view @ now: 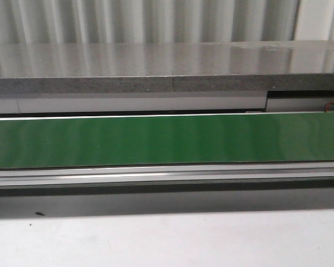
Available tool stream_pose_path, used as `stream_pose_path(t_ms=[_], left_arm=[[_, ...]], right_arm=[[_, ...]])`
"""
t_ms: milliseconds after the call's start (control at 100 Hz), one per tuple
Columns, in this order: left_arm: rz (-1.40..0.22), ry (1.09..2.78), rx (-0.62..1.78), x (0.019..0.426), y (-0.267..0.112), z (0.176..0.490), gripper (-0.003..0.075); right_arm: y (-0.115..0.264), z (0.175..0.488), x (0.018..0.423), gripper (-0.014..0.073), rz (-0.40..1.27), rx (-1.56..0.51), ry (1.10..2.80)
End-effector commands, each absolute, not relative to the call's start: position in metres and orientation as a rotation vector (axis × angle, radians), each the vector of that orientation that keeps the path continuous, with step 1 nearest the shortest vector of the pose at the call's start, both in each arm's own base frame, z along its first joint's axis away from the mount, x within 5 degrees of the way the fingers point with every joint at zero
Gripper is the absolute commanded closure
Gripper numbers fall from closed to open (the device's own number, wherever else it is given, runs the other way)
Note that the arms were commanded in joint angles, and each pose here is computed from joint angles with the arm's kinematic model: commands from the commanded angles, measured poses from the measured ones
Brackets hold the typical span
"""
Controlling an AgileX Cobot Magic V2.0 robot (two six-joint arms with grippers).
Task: Move button from right to left
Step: 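Lift the button and set it on the conveyor belt end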
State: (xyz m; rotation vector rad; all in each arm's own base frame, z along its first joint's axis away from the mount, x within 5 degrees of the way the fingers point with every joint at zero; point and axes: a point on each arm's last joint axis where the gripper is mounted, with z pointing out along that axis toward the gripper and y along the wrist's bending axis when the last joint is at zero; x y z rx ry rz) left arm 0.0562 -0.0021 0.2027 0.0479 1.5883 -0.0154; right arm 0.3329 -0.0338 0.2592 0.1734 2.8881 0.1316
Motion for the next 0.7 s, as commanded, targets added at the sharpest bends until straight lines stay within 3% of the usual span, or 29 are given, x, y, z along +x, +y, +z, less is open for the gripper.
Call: stream_pose_path(t_ms=[0, 380, 470, 600, 690], left_arm=[[-0.028, 1.518, 0.035, 0.0554, -0.0022, 0.1984, 0.0741], [-0.028, 1.518, 0.035, 0.0554, -0.0022, 0.1984, 0.0741], [-0.028, 1.518, 0.035, 0.0554, -0.0022, 0.1984, 0.0741], [-0.028, 1.518, 0.035, 0.0554, -0.0022, 0.1984, 0.0741], [-0.028, 1.518, 0.035, 0.0554, -0.0022, 0.1984, 0.0741]], right_arm=[[-0.0354, 0.2717, 0.3369, 0.041, 0.12, 0.185, 2.811], [-0.0365, 0.2666, 0.3415, 0.0392, 0.113, 0.199, 2.803], [-0.0366, 0.2668, 0.3421, 0.0289, 0.112, 0.199, 2.795], [-0.0367, 0.2671, 0.343, 0.0057, 0.112, 0.2, 2.785], [-0.0364, 0.2699, 0.342, 0.0012, 0.114, 0.2, 2.775]])
